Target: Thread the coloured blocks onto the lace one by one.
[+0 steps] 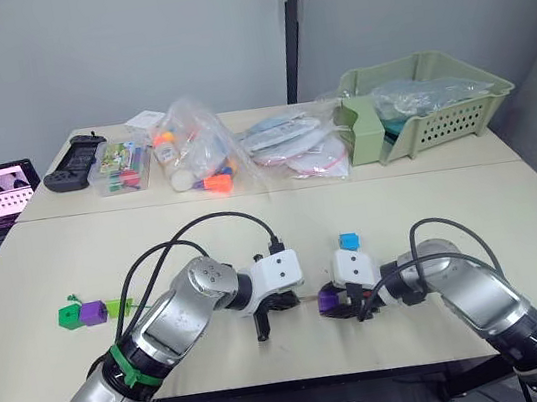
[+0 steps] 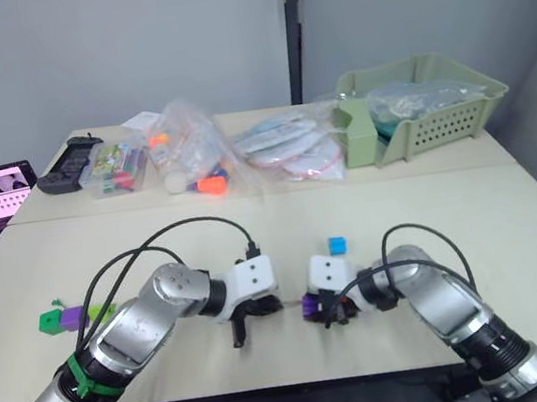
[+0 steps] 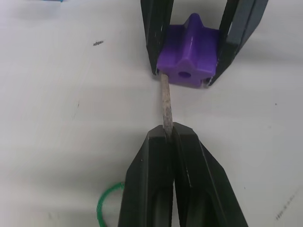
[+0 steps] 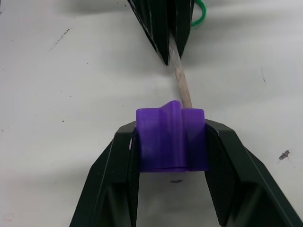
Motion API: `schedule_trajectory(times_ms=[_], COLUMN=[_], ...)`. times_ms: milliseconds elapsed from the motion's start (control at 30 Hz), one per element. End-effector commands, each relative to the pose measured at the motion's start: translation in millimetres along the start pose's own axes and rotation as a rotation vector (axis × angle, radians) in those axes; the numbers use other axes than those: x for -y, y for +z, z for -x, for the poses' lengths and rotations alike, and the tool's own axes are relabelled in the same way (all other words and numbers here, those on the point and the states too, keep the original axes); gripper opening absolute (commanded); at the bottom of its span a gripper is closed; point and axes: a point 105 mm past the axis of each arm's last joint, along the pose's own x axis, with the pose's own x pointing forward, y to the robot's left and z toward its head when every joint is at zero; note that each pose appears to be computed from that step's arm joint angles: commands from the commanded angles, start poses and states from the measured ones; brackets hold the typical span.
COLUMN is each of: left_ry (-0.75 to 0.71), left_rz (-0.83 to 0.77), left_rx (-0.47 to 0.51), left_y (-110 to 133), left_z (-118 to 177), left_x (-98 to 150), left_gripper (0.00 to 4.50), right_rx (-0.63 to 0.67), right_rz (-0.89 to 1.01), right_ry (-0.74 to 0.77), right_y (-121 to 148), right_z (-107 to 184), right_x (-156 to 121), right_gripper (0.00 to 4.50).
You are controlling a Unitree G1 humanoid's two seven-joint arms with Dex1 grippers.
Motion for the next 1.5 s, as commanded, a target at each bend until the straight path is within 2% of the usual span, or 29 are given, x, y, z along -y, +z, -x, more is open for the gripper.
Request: schedule_trajectory(times_ms=[33,367,900,1500], left_ry=[0.021,0.02,-0.037,-0.031], left_rz=[-0.023,-0.016,-0.031,-0.036], left_rx=[0.024,0.011,0.025,0.019], left_y=[8,6,10,12], left_z=[11,22,9,6], left_x=[-2,1,9,10], left_gripper=[0.0,0.0,0.0,0.0], right_rx=[-0.017,-0.022,0.003,0.027], right_rz=[-0.025,-0.023,-0.018,-0.026], right_ry=[0.006,0.008,0.013,0.021], right_y=[-9,-10,1,9], right_z=[1,1,-5,-7], right_x=[-2,-2,-3,-7], right_gripper=[1.37,1.37,1.37,1.37])
